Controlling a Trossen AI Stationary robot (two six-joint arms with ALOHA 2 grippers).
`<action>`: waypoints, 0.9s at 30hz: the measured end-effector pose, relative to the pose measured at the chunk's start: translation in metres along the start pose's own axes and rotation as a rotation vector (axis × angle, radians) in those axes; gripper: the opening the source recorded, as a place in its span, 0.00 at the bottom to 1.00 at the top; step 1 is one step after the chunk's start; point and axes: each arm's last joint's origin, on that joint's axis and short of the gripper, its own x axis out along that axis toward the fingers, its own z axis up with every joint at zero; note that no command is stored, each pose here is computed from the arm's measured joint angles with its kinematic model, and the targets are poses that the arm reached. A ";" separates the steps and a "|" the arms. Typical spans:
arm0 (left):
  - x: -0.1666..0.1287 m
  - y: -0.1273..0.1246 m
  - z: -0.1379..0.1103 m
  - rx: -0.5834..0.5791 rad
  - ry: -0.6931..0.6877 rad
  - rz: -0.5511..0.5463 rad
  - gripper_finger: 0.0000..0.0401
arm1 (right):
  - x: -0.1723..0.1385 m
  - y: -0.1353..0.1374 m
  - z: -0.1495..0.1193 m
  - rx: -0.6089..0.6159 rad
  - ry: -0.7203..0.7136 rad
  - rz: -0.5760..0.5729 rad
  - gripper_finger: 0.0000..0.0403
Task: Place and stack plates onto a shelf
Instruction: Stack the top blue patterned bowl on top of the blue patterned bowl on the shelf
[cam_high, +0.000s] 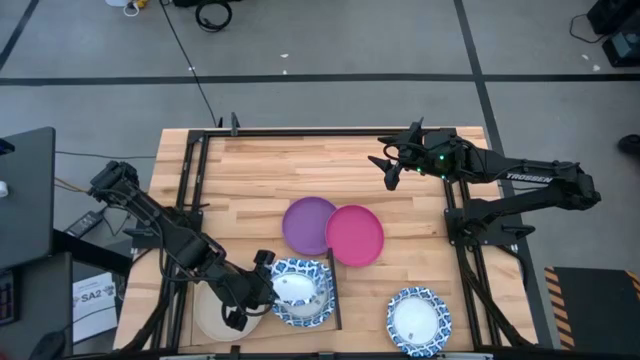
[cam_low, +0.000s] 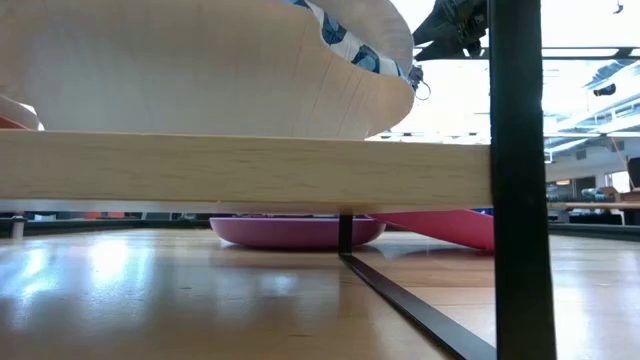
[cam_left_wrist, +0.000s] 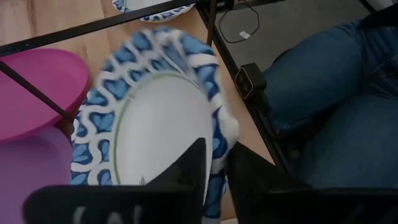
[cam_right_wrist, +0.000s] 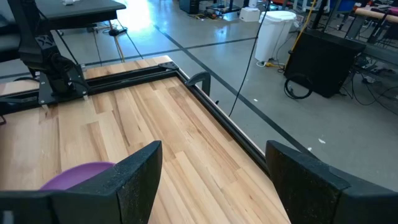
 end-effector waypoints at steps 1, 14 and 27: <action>0.000 0.000 0.000 0.000 0.000 0.000 0.19 | 0.000 0.000 0.000 0.000 0.000 0.000 0.72; 0.000 -0.001 0.005 -0.010 -0.047 -0.013 0.35 | 0.000 0.000 0.000 0.000 0.000 0.000 0.72; 0.021 -0.006 0.012 0.006 -0.122 -0.045 0.35 | 0.000 0.000 0.000 -0.001 0.000 0.000 0.72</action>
